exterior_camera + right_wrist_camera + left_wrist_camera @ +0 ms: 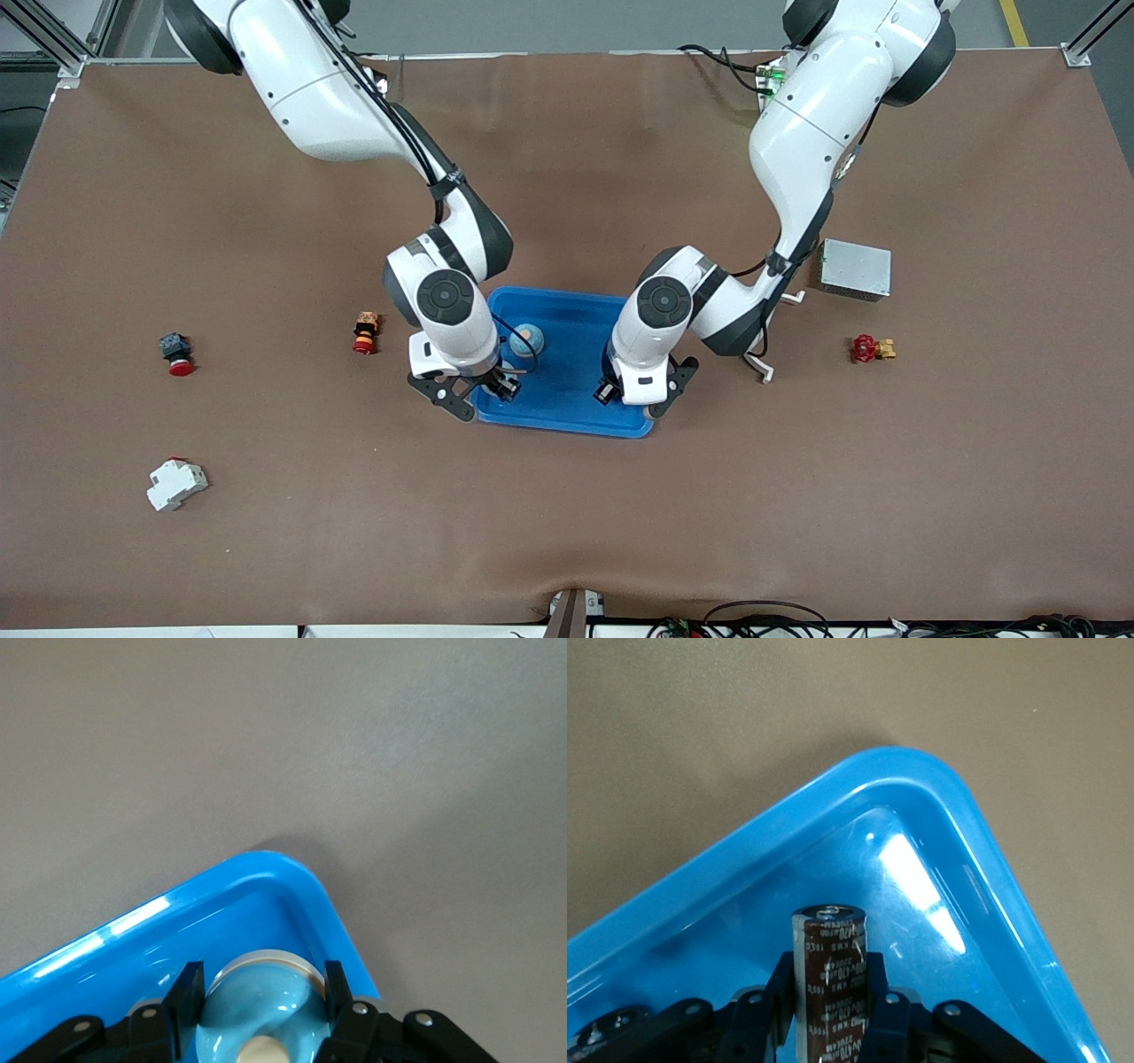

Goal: Place electrolytic capacitor and blue bell in tray
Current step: 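Release the capacitor into the tray while the right gripper lowers the bell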

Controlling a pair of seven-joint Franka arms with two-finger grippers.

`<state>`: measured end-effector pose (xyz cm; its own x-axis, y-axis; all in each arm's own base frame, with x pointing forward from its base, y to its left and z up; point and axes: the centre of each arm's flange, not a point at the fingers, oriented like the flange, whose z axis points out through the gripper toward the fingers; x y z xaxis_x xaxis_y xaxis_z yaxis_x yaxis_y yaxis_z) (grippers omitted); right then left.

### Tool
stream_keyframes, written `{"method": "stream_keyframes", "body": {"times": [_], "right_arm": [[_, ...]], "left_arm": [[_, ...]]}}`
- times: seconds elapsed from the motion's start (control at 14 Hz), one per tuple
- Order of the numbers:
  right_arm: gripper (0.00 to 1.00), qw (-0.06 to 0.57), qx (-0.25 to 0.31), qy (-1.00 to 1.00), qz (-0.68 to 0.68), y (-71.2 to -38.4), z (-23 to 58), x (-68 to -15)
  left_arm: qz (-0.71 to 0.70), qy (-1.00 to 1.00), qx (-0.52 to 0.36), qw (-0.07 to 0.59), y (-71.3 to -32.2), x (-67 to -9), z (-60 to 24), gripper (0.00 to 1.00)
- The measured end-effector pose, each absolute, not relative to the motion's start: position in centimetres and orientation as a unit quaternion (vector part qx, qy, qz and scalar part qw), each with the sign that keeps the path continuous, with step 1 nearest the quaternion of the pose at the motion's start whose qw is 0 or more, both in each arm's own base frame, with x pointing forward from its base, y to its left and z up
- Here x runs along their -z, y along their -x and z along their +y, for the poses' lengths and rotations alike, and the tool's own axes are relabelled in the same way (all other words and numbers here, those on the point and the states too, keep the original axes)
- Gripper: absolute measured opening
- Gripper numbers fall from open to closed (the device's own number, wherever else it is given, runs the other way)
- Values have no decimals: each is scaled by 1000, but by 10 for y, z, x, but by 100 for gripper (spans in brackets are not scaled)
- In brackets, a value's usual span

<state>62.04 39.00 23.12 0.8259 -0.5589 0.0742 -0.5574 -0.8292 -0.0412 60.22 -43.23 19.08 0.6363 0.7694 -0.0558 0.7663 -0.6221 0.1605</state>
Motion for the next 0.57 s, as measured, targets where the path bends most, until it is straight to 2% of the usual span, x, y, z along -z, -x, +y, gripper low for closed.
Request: {"method": "stream_keyframes", "body": {"times": [0.07, 0.14, 0.57], "right_arm": [[60, 1, 43, 956, 291, -620, 396, -231], [60, -6, 48, 955, 293, -619, 401, -231], [60, -31, 65, 952, 297, -608, 416, -217]], "left_arm": [[426, -900, -9, 85, -602, -191, -432, 35], [426, -900, -10, 86, -603, -191, -432, 42], [431, -896, -22, 103, -616, -211, -430, 99]]}}
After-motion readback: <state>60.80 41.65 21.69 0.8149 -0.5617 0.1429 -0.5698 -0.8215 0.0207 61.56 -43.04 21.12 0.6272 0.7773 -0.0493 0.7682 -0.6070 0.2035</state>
